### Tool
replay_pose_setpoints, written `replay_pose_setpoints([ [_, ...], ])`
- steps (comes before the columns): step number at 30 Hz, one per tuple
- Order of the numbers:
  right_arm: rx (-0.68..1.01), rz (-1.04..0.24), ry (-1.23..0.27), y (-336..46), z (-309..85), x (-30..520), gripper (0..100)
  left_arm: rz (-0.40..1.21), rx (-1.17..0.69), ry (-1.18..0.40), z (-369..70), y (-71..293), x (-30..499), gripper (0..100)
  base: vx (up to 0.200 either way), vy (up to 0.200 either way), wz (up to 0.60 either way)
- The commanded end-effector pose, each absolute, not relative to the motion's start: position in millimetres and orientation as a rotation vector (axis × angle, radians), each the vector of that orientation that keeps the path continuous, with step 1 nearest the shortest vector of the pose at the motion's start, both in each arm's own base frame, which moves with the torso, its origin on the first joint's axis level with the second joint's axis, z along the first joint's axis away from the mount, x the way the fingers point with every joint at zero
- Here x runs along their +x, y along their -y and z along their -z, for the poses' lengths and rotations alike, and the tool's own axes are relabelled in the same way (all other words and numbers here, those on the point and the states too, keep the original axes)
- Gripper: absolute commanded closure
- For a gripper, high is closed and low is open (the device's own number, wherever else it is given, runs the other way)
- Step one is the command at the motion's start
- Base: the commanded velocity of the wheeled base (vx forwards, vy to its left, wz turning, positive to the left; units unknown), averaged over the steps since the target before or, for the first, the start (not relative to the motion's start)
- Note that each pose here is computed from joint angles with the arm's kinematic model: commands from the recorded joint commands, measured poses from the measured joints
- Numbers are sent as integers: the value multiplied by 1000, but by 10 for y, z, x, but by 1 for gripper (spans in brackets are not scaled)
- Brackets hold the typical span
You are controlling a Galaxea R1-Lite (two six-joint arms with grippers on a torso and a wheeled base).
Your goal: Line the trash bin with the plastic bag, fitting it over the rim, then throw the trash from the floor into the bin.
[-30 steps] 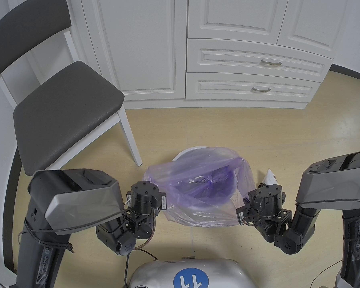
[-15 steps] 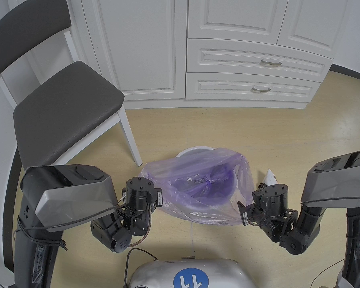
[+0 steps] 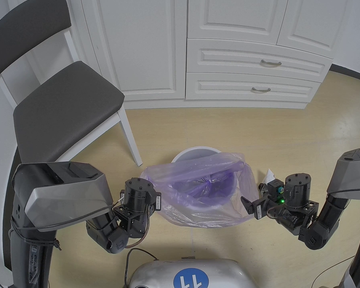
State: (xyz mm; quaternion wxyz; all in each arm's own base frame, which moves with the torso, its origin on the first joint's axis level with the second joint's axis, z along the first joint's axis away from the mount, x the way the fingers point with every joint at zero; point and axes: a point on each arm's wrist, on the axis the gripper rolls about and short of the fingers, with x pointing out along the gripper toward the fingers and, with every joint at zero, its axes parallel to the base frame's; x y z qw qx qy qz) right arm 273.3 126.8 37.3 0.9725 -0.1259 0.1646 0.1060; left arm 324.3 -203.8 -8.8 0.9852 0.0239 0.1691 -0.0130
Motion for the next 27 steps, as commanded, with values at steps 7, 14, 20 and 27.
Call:
replay_pose_setpoints([
  [7,-135,-190,-245,-1371,-527,2934,0,30,91,-374,78,2001,3160,0,0,0,0],
  [14,-159,-185,-256,-1495,-558,3336,0,54,133,-387,-10,1982,3014,0,0,0,0],
  [20,-139,-201,-260,-1540,-630,3696,0,52,145,-381,-38,1958,3018,0,0,0,0],
  [27,-93,-259,-247,-1667,-606,3607,100,49,154,-389,-4,1953,3021,0,0,0,0],
])
